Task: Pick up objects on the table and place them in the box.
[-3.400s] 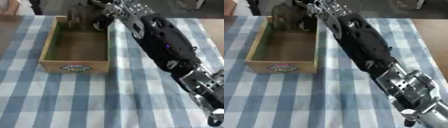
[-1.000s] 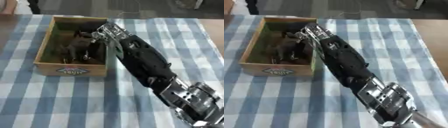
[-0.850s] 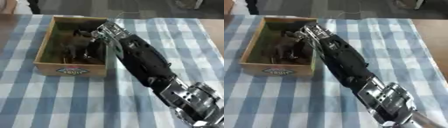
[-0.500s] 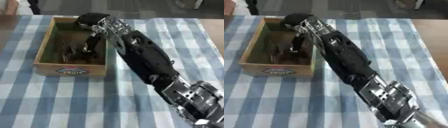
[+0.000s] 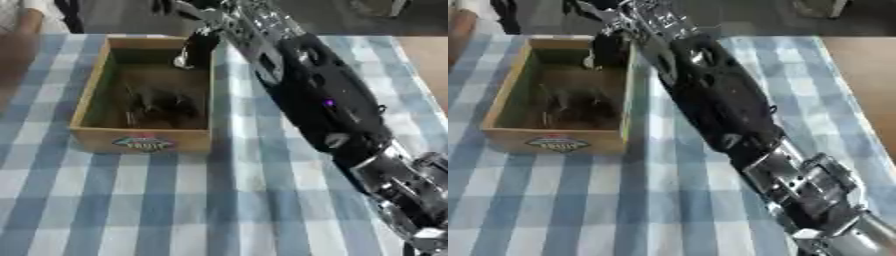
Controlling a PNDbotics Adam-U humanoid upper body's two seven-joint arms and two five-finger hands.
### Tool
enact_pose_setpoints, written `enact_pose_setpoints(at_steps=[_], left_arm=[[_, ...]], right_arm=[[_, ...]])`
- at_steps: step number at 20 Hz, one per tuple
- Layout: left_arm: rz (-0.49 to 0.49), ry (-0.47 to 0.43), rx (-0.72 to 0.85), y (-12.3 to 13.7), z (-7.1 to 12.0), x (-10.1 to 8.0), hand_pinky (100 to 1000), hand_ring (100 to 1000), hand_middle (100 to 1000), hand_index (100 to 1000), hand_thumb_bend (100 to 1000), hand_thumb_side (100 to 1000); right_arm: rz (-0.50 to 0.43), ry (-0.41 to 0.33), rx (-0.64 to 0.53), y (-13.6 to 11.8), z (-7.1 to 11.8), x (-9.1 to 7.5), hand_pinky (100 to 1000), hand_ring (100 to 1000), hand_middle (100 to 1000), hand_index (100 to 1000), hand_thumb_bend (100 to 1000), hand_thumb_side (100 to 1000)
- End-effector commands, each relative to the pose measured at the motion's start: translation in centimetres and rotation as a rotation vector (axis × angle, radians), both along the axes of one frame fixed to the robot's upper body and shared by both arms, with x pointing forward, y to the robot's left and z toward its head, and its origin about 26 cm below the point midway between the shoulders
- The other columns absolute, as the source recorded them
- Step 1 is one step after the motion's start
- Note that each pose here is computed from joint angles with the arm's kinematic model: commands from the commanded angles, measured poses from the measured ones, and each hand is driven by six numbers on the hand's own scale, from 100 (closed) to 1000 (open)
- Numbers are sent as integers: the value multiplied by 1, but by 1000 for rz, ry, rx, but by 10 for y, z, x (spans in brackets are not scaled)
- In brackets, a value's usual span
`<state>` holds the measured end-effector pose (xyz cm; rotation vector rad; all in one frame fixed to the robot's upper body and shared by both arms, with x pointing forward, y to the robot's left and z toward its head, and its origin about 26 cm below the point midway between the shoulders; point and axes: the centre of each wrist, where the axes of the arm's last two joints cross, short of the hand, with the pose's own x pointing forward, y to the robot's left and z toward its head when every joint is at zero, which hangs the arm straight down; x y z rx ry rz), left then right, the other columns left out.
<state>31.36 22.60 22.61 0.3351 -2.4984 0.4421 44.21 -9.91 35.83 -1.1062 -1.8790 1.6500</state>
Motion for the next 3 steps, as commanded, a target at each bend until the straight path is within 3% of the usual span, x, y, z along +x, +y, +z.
enact_pose_setpoints(at_steps=[1, 3], left_arm=[[12, -30, 2, 2, 7, -3, 781, 834, 786, 673, 100, 617], [14, -31, 2, 2, 7, -3, 781, 834, 785, 674, 100, 617]], right_arm=[[42, -93, 119, -15, 23, -21, 758, 824, 696, 837, 451, 448], [65, -123, 216, -24, 24, -33, 744, 811, 675, 824, 454, 497]])
